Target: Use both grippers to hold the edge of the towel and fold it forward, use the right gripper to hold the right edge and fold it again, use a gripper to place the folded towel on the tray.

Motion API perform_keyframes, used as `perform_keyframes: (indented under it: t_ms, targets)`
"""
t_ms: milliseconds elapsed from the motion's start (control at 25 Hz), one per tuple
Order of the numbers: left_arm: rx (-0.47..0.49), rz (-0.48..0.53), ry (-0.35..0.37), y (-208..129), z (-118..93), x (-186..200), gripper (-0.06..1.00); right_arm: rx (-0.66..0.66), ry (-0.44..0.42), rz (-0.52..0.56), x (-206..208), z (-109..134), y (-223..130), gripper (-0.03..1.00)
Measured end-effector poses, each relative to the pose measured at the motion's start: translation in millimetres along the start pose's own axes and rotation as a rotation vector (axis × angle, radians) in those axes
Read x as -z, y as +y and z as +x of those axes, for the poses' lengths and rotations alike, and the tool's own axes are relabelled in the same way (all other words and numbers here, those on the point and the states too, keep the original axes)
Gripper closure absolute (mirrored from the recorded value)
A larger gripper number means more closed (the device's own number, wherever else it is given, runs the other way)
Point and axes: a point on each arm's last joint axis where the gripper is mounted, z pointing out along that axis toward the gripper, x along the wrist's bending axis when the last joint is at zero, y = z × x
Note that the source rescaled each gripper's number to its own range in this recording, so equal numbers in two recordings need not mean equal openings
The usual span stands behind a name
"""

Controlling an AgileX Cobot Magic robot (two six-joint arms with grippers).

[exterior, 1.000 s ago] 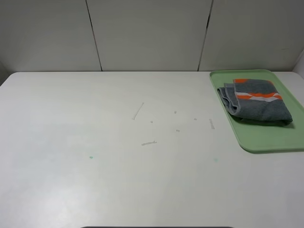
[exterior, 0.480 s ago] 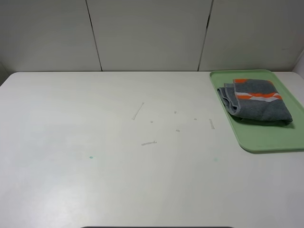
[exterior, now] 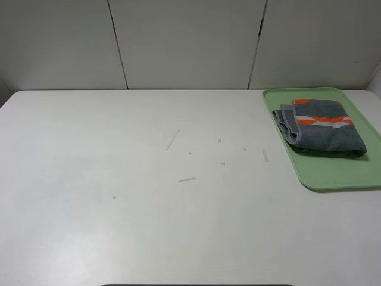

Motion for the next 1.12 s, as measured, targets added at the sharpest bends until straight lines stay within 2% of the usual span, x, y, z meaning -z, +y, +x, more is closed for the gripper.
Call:
perform_keyframes:
  t_ms: [240,1120]
  targets:
    - [-0.008,0.0,0.015,0.0,1.3,0.0,-0.06,0.03,0.046,-0.003,0.2,-1.0,0.1,-0.03]
    - [-0.008,0.0,0.015,0.0,1.3,0.0,-0.06,0.027,0.046,-0.003,0.2,-1.0,0.2,-0.03]
